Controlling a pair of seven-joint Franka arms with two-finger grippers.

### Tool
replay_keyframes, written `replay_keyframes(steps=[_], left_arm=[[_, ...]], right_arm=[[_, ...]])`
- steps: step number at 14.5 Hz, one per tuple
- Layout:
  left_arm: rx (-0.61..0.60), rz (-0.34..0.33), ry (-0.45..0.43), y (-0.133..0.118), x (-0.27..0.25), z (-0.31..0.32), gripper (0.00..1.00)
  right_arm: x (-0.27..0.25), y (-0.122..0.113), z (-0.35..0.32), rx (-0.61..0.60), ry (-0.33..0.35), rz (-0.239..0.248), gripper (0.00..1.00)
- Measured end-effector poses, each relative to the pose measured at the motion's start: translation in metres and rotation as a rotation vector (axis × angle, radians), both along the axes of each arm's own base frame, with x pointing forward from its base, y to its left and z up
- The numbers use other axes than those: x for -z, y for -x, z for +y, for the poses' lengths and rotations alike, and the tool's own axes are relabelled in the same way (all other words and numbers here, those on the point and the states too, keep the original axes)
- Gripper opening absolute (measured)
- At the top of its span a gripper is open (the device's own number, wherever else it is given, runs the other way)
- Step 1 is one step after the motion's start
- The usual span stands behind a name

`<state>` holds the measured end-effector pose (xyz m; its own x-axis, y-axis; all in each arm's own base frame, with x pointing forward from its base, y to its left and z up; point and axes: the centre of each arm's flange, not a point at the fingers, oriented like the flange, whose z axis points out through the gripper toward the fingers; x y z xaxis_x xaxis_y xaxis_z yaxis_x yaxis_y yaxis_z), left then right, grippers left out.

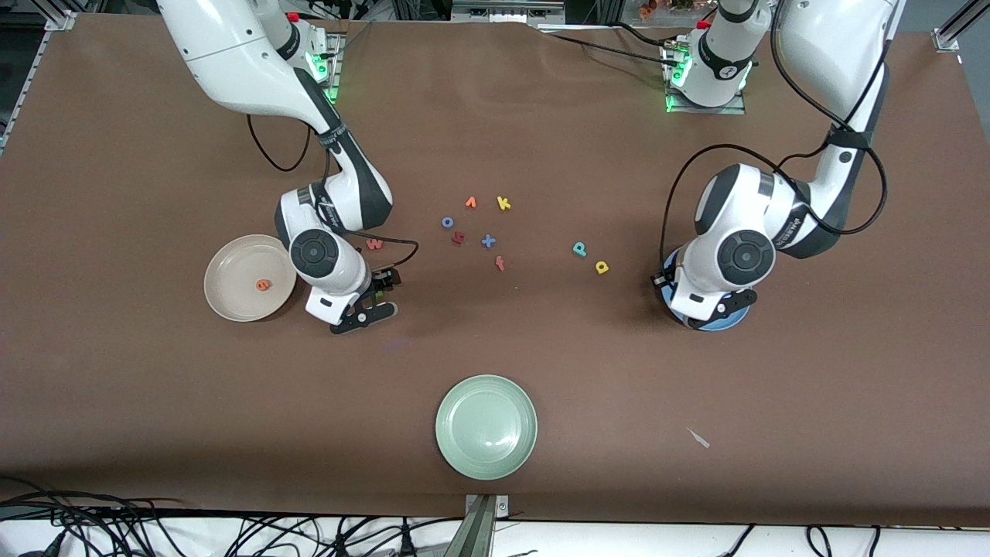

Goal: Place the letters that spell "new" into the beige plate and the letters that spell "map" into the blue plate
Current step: 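Drop the orange letter onto the beige plate while the left gripper grasps blue E, then grasp the green letter with the right gripper while the left gripper carries E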

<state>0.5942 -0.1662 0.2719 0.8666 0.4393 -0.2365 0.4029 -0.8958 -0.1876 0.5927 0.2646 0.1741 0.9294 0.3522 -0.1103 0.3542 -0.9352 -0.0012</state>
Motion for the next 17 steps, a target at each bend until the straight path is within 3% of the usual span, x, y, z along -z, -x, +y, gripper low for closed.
replay_keyframes(steps=[3, 10, 11, 13, 17], left_arm=[[0.001, 0.003, 0.0, -0.0011, 0.0011, 0.0071, 0.27], [0.005, 0.011, -0.001, 0.0017, 0.0044, 0.0061, 0.27], [0.005, 0.011, -0.001, 0.0018, 0.0045, 0.0061, 0.27], [0.005, 0.011, -0.001, 0.0018, 0.0045, 0.0061, 0.27], [0.005, 0.013, -0.002, 0.0022, 0.0049, 0.006, 0.27]], right_arm=[[0.0043, 0.0007, 0.002, -0.003, 0.0, 0.001, 0.87], [-0.0008, -0.0033, 0.0037, -0.002, -0.004, -0.01, 0.56], [-0.0009, -0.0033, 0.0038, -0.002, -0.004, -0.01, 0.56], [-0.0023, -0.0041, 0.0041, -0.001, -0.005, -0.012, 0.44], [-0.0036, -0.0046, 0.0042, 0.0, -0.005, -0.014, 0.32]])
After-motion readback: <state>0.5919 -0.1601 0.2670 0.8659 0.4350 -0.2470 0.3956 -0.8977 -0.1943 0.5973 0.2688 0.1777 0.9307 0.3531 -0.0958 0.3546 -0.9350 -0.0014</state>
